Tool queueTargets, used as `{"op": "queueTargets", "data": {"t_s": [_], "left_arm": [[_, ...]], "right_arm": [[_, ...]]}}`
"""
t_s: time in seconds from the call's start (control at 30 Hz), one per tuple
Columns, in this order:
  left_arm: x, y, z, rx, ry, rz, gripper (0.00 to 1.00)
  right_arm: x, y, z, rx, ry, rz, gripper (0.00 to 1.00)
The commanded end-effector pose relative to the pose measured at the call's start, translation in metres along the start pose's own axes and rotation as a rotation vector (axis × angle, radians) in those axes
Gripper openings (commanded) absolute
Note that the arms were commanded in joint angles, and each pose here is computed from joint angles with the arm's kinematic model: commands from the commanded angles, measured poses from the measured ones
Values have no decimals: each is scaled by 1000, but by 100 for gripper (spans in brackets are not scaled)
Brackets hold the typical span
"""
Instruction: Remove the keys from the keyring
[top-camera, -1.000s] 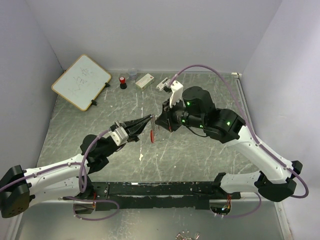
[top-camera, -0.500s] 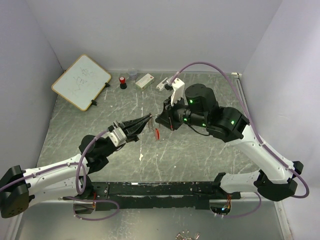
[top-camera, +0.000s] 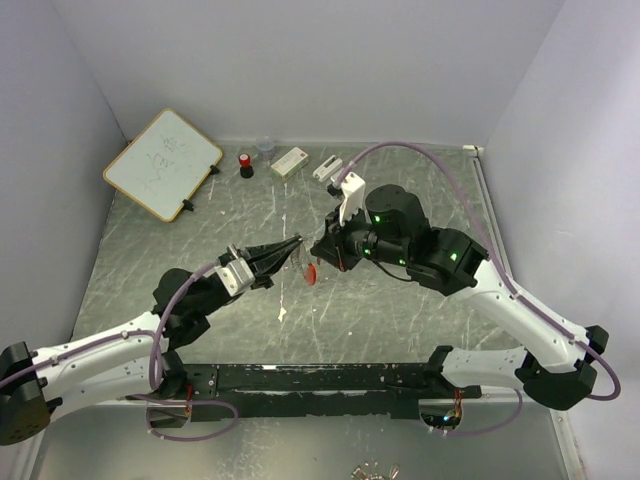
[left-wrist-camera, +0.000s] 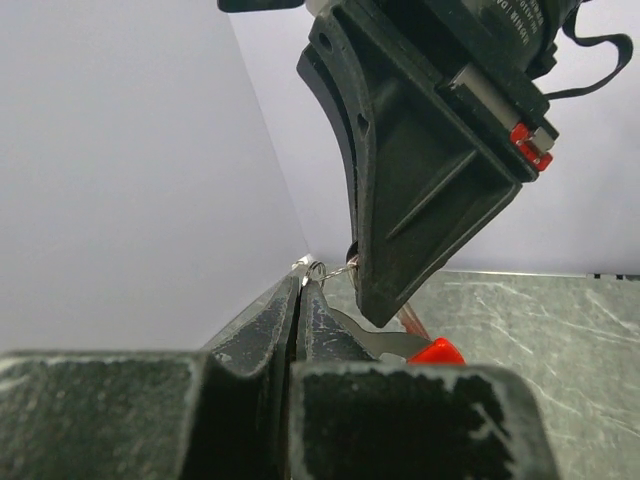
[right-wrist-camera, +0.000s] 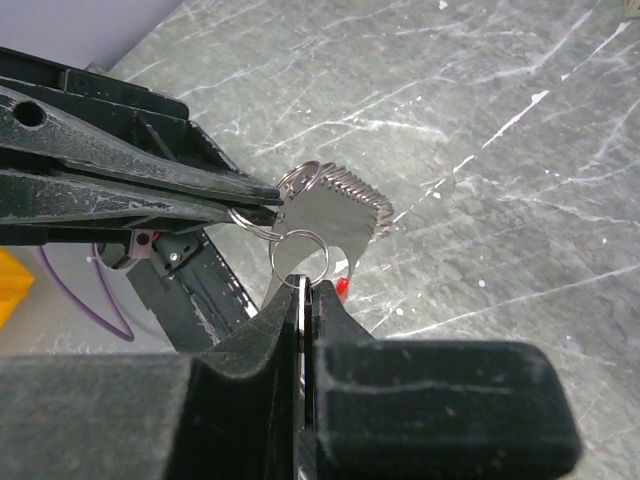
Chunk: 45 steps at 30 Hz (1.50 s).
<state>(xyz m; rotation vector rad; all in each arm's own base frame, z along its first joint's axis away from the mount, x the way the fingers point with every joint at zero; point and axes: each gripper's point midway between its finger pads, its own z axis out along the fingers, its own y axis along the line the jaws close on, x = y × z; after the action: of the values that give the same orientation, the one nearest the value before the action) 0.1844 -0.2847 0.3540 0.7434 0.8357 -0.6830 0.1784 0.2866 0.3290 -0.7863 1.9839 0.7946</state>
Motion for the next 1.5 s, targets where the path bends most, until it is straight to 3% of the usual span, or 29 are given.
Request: {"op": "queueTargets", "data": {"t_s": [0.0,0.17,0.3,0.67,1.0,1.27,1.47], "left_arm": [[-49,14,4,-14,-112,13,7],[-57,3,4,48,-125,-43,7],[-60,3,1,42,-141,-74,7],[-76,-8,-2,138,-167,-187,7],[-112,-12,2,209,-190,-296,7],[-113,-18,6,243,-199,-320,7],[-114,-23,7,276,-190,-331,7]], "right_arm": [[-2,-3,-1,-3,-47,-38,0],[2,-6,8,-7,-68,-67,0],[5,-11,8,10,-92,-84,7],[-2,-9,-15,-14,-255,-114,13],[15,-9,-15,-37,-255,-140,26],[-7,-1,-29,-65,-336,-172,27],[-31,11,-43,-116,-479,-203,26]]}}
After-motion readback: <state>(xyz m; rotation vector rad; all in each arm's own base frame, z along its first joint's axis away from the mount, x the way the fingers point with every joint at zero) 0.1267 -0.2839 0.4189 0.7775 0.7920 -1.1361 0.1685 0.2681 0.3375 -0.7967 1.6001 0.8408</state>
